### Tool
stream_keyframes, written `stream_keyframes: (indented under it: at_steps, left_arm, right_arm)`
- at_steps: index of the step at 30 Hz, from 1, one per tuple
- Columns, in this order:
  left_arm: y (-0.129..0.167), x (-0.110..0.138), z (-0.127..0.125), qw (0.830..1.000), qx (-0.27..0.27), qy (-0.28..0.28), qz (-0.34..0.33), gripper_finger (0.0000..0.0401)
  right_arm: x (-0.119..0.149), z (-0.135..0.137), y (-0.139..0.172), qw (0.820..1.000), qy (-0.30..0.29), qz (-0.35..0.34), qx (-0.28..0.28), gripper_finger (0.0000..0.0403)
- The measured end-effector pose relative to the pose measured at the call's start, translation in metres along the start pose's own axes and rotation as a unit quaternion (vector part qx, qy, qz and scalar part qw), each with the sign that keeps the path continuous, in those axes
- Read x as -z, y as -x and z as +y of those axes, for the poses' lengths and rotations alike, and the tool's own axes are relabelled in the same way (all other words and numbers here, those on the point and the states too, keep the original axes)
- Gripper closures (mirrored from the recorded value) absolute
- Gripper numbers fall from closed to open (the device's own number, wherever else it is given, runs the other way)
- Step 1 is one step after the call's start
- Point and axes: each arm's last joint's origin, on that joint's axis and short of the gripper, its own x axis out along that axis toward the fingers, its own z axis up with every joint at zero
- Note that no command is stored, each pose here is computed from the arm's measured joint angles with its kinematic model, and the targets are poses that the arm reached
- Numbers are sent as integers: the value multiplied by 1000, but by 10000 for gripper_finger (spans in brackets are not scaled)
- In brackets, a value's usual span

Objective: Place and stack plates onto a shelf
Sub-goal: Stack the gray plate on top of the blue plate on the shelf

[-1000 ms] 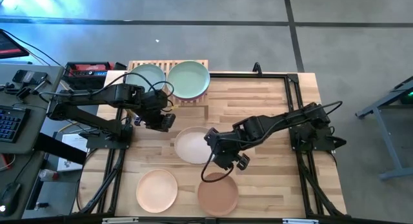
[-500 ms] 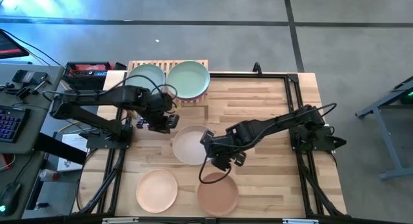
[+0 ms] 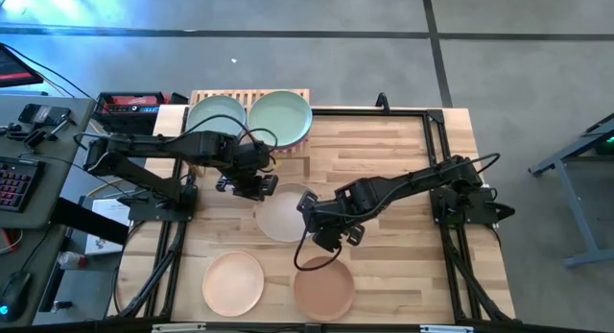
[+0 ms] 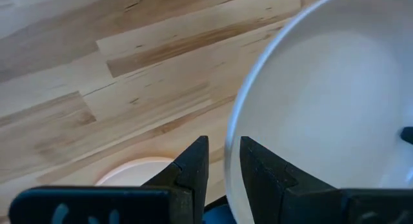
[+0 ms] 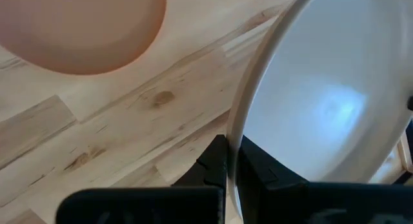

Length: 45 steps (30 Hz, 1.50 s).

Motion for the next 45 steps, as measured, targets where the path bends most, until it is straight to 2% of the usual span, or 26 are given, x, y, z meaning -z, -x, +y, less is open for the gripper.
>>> stream_keyframes:
  at_steps: [10, 19, 25, 35, 39, 45]
  left_arm:
    - [-7, -2, -2, 1000, -14, -7, 4, 329]
    - [-9, -3, -2, 1000, -14, -27, 4, 396]
    - [-10, -2, -2, 999, -18, -28, 6, 398]
    - [-10, -2, -2, 999, -18, -28, 4, 399]
    - [-10, -2, -2, 999, -18, -29, 4, 399]
    - [-10, -2, -2, 999, -22, -39, 5, 400]
  right_arm:
    - [1, 0, 0, 1000, -7, 8, 7, 403]
    - [0, 0, 0, 1000, -17, 13, 8, 403]
    - [0, 0, 0, 998, -47, 28, 28, 402]
    - [-1, 1, 0, 994, -106, 28, 29, 401]
    - [0, 2, 0, 990, -137, 33, 28, 375]
    - [-1, 6, 2, 988, -152, 36, 18, 297]
